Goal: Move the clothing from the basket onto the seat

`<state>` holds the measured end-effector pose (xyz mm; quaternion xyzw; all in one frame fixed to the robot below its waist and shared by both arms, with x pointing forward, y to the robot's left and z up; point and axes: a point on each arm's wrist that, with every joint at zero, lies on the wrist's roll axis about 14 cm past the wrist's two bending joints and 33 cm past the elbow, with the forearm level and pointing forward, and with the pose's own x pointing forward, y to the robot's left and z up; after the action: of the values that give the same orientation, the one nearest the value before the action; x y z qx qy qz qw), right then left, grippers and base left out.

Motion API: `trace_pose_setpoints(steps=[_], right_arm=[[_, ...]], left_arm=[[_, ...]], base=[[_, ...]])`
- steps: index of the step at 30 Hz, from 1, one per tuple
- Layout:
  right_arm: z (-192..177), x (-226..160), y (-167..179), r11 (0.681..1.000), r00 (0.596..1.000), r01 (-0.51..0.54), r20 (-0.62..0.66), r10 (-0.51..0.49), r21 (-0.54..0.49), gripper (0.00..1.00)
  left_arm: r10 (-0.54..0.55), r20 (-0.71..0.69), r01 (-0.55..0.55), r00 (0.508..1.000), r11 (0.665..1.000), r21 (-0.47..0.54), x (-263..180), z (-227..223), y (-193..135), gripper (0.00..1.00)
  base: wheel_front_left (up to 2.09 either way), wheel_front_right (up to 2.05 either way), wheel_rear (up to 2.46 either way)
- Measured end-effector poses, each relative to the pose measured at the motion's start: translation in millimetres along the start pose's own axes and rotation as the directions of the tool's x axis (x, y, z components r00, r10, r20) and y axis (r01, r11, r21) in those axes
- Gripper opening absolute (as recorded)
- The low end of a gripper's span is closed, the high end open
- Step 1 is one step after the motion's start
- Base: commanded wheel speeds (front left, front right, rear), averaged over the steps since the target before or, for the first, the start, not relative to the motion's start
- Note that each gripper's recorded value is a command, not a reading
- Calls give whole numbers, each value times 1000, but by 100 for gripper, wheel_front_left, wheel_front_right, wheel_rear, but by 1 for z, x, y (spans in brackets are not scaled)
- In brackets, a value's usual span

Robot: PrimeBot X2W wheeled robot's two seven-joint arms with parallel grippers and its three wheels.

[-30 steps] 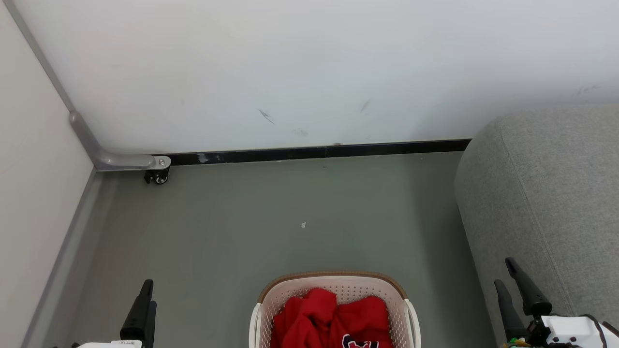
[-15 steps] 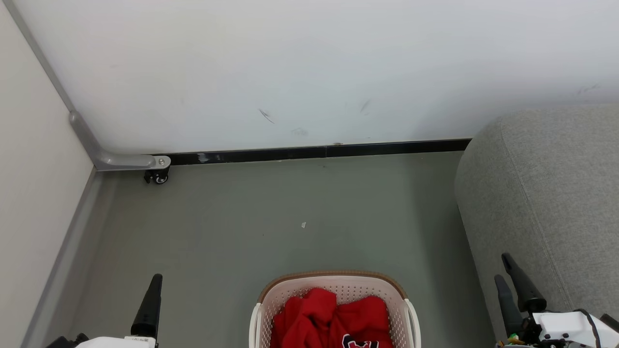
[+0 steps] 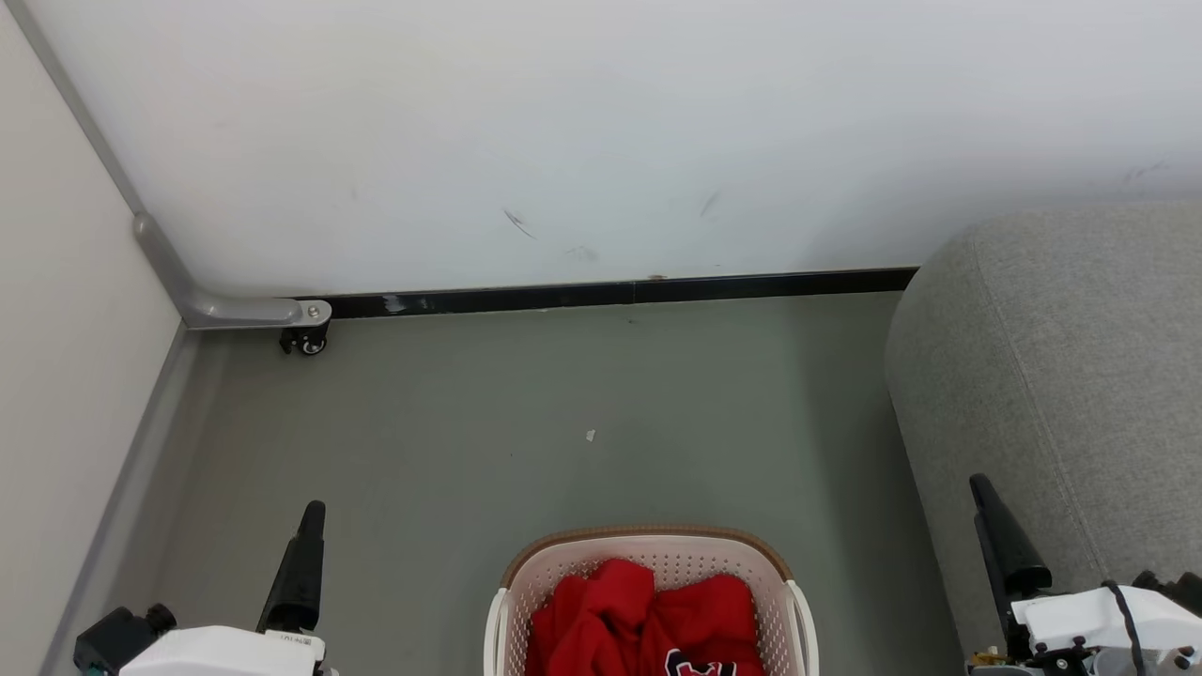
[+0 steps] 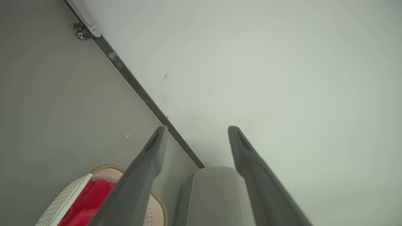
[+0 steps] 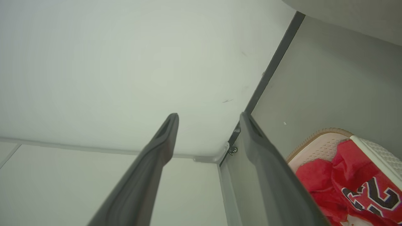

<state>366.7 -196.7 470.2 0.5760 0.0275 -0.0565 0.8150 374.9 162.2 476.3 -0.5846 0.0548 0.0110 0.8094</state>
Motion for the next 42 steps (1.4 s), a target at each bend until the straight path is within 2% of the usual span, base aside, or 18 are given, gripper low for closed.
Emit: trace_pose_setpoints(steps=[8,19,25,32,42], right_arm=[[-4,2,9,986,999,-33,-10,32,-160,100],[-11,0,20,927,997,-80,-30,74,-366,100],[-17,-3,27,866,993,-114,-51,102,-486,100],[-23,-8,29,800,990,-138,-76,116,-584,100],[-27,-8,38,695,984,-172,-91,153,-698,100]], left_arm=[[-54,3,53,999,984,170,4,0,-19,100],[-116,-6,110,993,922,371,2,-6,-39,100],[-155,-15,142,988,858,494,-1,-12,-51,100],[-187,-26,161,982,758,632,-4,-17,-61,100],[-205,-21,148,979,625,766,-6,-21,-64,100]], base=[[0,0,0],[0,0,0],[0,0,0],[0,0,0],[0,0,0]])
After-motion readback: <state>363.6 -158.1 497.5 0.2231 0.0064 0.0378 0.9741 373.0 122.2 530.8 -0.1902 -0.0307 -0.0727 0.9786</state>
